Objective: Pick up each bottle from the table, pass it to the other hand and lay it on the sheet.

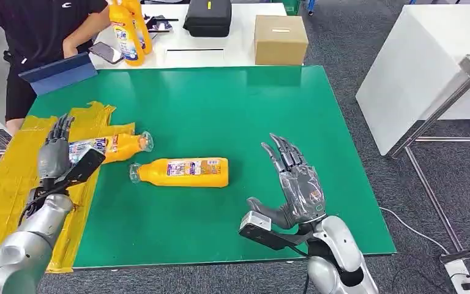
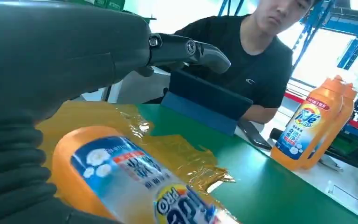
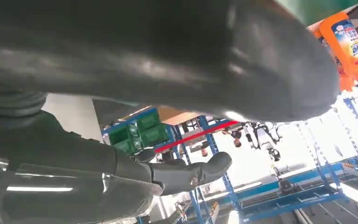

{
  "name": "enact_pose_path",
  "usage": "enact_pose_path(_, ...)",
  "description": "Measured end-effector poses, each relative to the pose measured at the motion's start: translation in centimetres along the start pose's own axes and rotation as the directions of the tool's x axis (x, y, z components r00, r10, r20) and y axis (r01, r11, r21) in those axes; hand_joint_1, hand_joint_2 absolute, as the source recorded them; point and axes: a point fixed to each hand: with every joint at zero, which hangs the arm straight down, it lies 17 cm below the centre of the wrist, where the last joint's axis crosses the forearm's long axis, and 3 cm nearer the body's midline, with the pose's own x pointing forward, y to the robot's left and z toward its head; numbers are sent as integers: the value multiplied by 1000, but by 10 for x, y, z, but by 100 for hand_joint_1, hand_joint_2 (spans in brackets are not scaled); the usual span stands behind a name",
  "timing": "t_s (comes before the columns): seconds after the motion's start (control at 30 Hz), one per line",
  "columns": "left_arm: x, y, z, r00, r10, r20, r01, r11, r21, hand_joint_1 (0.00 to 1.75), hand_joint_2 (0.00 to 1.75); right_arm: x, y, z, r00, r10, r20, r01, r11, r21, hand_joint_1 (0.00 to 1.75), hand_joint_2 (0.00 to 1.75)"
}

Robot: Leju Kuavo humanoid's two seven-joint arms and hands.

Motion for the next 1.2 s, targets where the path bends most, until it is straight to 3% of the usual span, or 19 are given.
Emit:
enact_pose_path(0.27,6,0,-1,1000,20,19,-20,1000,0,0,0,0,1,1,1000,-1,0,1,1000,4,0,0)
enact_pose_path(0.4,15,-3,-1,985,167,40,-167,986,-17,0,0,2,6,1,1000,3,6,-3,1000,25,0,0)
enact_pose_path(0.5,23,-4,-3,894,449,0,-448,893,-26,0,0,0,15,-5,1000,8,7,-9,998,60,0,0)
enact_pose_path(0.6,37,3,-8,696,718,-16,-718,696,-15,0,0,-6,30,-15,1000,19,-1,-19,994,103,0,0)
enact_pose_path(0.8,40,19,-14,645,764,14,-764,645,26,0,0,-11,43,-22,1000,22,-7,-21,991,133,0,0)
enact_pose_path(0.83,40,20,-15,642,766,16,-766,642,29,0,0,-11,45,-22,1000,22,-8,-21,990,137,0,175)
enact_pose_path(1.03,59,39,-20,453,888,81,-892,452,31,0,0,-32,60,-39,997,60,-48,-51,984,171,0,175)
enact_pose_path(1.2,70,53,-9,380,912,152,-925,377,48,0,0,-66,85,-67,991,105,-80,-86,973,214,0,175)
